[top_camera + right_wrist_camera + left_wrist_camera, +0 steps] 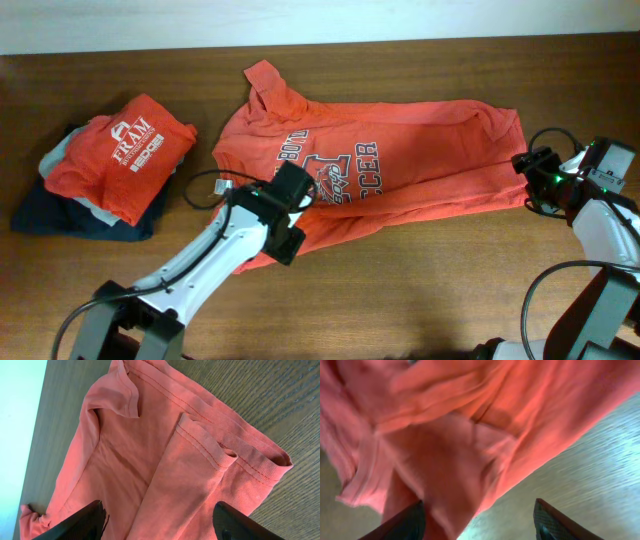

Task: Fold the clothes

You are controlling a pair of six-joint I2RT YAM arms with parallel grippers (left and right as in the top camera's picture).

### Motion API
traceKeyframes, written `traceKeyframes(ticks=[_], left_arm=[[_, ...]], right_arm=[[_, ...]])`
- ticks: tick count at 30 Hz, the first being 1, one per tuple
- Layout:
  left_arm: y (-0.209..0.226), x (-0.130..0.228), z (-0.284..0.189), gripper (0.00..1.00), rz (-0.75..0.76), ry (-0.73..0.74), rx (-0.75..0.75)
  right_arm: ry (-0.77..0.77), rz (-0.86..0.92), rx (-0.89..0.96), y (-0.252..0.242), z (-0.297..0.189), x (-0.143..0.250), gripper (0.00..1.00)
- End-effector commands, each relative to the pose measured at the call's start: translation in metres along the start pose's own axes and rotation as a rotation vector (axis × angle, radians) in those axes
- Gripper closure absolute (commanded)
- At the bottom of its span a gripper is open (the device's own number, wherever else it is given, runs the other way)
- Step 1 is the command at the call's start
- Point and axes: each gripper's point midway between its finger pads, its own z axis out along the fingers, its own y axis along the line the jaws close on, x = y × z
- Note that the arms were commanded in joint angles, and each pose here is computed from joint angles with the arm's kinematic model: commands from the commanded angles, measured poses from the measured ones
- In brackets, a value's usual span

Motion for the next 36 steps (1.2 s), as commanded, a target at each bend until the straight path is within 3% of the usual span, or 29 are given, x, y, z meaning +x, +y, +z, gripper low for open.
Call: traceKeyframes(ticks=[1,4,8,9,12,16,24,33,36], left_arm=[[0.001,0.003,0.011,0.31,0.069,0.008,-0.049],[0.004,0.005,0.023,0.31,0.079,0.031,-0.072],[0.011,0.008,0.041,0.5,0.101,0.083,-0.129],[0.016,0.007,0.041,0.64,0.093,0.083,-0.156],[0.021,0.003,0.035,0.84,0.036,0.071,-0.186],[0.028,-0.005,0.02,0.93,-0.027,0.039,-0.218],[0.059,-0.009,-0.024,0.97,-0.136,-0.046,-0.364],[0.104,0.003,-0.024,0.97,-0.349,-0.036,-0.429],[0.117,0.002,-0.023,0.91,-0.397,-0.053,-0.435]], right_arm=[[-0.007,-0.013,0.002,0.003,-0.001,-0.003,0.26],[-0.002,-0.01,0.006,0.002,-0.001,-0.002,0.26],[-0.002,-0.01,0.006,0.002,-0.001,-0.002,0.26],[-0.002,-0.01,0.006,0.002,-0.001,-0.002,0.26],[-0.002,-0.01,0.006,0.002,-0.001,-0.002,0.26],[-0.002,-0.01,0.006,0.002,-0.001,-0.002,0.26],[-0.002,-0.01,0.006,0.002,-0.001,-0.002,0.26],[-0.002,-0.01,0.006,0.002,-0.001,-0.002,0.26],[-0.002,-0.01,0.006,0.002,-0.001,-0.001,0.26]])
